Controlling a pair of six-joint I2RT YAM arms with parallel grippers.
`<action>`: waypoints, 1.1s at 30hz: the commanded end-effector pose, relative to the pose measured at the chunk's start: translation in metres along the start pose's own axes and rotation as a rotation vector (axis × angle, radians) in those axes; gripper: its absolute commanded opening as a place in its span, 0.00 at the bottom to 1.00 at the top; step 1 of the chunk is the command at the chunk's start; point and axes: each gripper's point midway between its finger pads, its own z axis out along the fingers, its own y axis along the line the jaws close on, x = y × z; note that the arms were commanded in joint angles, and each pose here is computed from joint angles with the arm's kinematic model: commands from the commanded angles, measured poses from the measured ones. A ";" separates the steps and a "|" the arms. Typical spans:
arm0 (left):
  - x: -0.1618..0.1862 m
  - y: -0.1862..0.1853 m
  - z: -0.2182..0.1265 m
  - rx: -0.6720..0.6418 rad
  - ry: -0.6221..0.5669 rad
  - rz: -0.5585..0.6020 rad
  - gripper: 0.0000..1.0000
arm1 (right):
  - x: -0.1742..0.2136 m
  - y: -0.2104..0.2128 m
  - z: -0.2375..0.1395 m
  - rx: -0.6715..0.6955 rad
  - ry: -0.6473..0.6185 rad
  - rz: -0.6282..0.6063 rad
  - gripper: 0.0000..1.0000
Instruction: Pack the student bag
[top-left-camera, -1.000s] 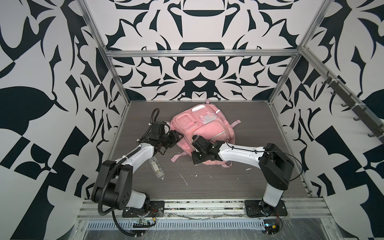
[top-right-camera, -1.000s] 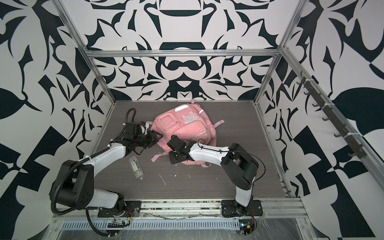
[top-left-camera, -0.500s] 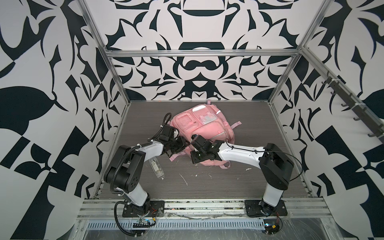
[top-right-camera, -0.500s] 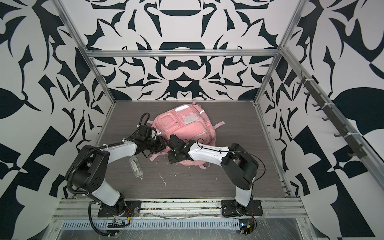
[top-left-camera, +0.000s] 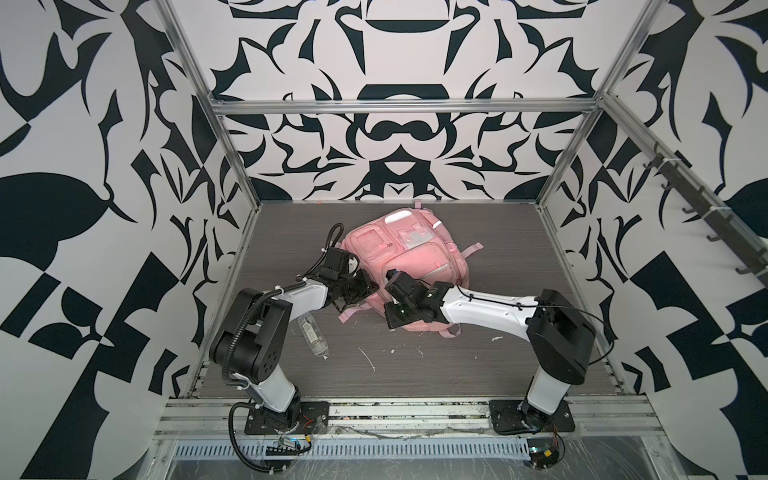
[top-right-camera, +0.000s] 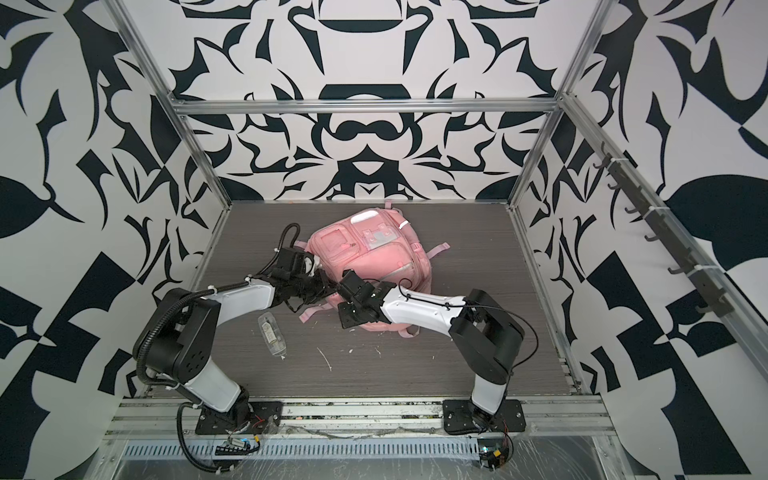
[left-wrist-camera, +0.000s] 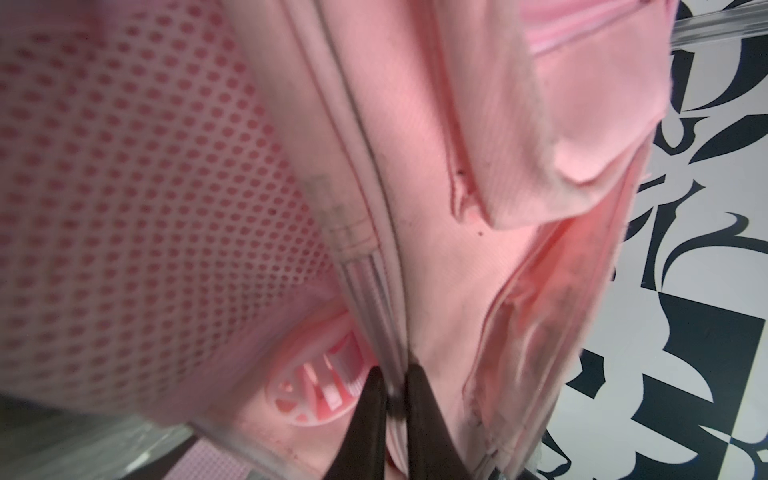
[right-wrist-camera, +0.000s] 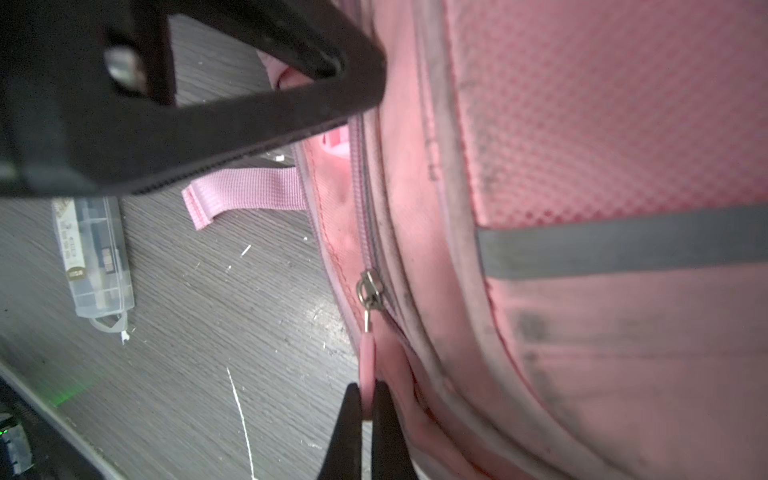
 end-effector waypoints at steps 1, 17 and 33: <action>-0.023 0.018 -0.006 -0.054 -0.059 -0.024 0.10 | 0.008 -0.003 -0.022 0.016 -0.002 -0.032 0.00; -0.051 0.039 -0.031 -0.062 -0.119 -0.064 0.11 | 0.021 -0.083 -0.058 0.103 -0.030 0.089 0.00; -0.067 0.033 -0.032 -0.045 -0.142 -0.085 0.18 | 0.017 -0.068 -0.050 0.032 -0.034 0.118 0.00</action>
